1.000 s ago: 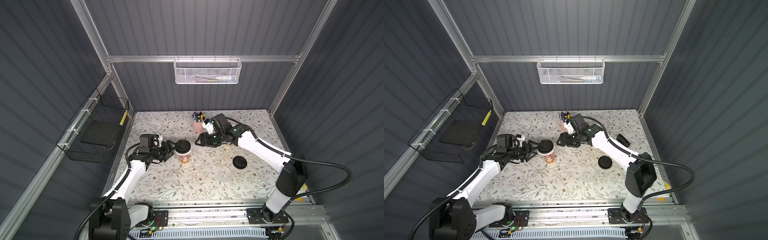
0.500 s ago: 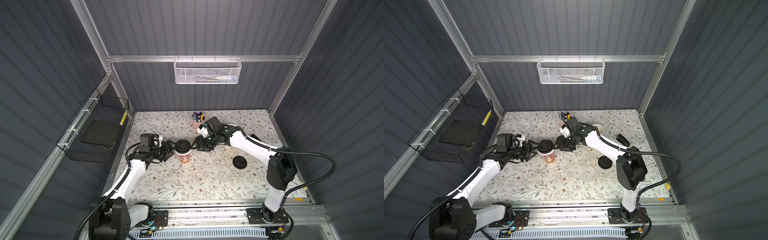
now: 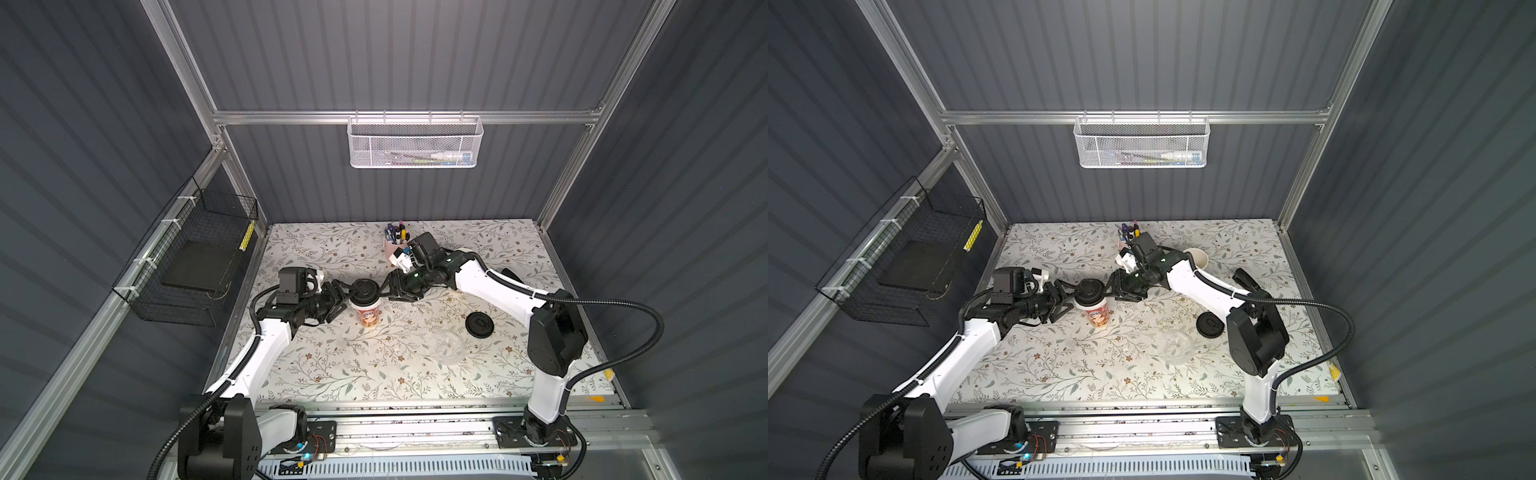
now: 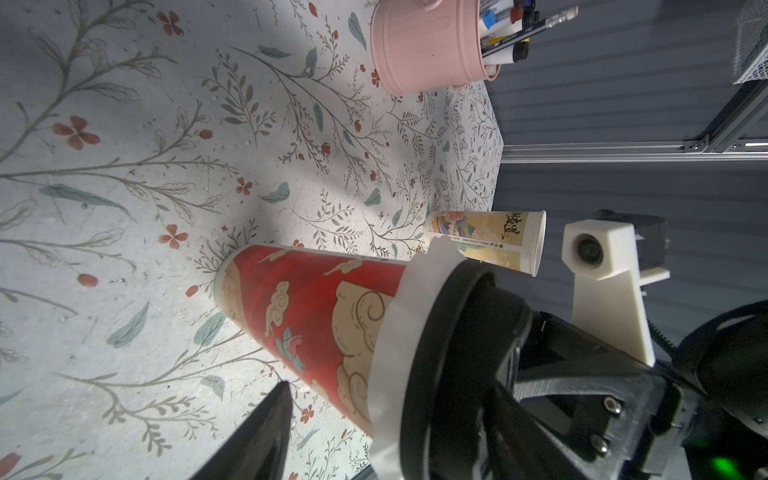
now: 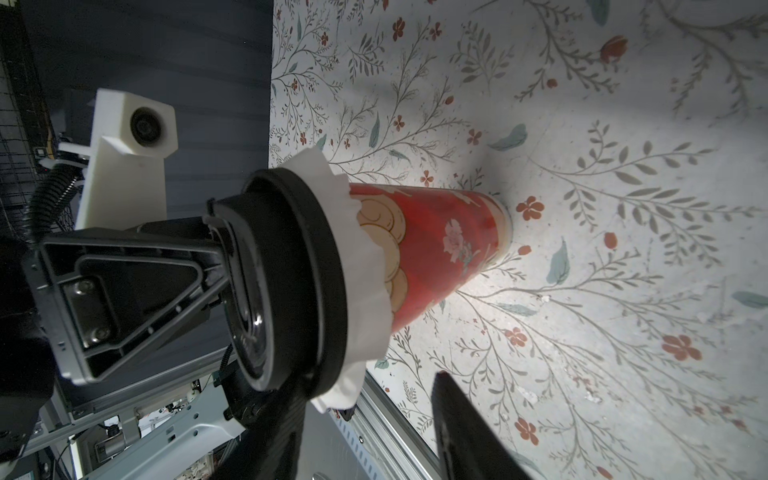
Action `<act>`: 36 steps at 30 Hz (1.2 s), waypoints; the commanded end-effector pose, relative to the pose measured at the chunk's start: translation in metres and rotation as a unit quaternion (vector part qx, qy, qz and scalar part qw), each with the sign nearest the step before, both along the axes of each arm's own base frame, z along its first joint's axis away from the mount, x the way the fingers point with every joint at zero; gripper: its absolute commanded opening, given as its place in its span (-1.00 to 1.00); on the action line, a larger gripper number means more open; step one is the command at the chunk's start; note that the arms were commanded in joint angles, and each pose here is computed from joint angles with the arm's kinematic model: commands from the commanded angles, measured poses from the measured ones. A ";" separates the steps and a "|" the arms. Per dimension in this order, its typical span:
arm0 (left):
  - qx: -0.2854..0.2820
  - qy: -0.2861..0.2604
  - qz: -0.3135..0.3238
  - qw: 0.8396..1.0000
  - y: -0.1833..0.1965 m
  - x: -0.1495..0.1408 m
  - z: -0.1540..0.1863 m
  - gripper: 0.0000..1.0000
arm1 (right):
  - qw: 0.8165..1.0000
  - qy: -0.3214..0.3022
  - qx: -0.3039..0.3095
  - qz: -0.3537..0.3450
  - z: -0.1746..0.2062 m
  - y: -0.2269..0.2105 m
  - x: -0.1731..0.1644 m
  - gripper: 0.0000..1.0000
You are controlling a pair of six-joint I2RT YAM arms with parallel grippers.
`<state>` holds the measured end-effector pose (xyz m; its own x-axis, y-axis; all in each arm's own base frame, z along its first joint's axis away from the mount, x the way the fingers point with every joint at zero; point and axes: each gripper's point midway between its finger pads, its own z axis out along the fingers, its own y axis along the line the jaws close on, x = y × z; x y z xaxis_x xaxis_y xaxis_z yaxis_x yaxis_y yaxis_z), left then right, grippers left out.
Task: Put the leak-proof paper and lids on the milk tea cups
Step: Secure the cup lid on the cup.
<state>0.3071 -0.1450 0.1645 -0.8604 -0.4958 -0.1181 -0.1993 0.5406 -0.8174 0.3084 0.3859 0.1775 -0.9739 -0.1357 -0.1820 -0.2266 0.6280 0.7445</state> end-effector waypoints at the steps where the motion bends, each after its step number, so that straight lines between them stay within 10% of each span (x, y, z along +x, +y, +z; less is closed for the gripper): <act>1: 0.097 0.177 0.032 0.979 0.029 -0.053 -0.089 0.41 | 0.999 0.017 -0.039 -0.014 -0.027 -0.008 -0.002 -0.08; 18: 0.103 0.186 0.037 0.976 0.032 -0.059 -0.099 0.39 | 0.984 0.064 -0.165 -0.028 -0.132 -0.048 -0.019 -0.25; 28: 0.110 0.192 0.037 0.975 0.035 -0.064 -0.102 0.37 | 0.998 -0.048 0.039 0.013 0.014 -0.002 -0.009 0.23; 36: 0.111 0.194 0.041 0.974 0.035 -0.062 -0.103 0.36 | 0.997 -0.026 0.060 0.032 0.010 0.011 -0.029 0.35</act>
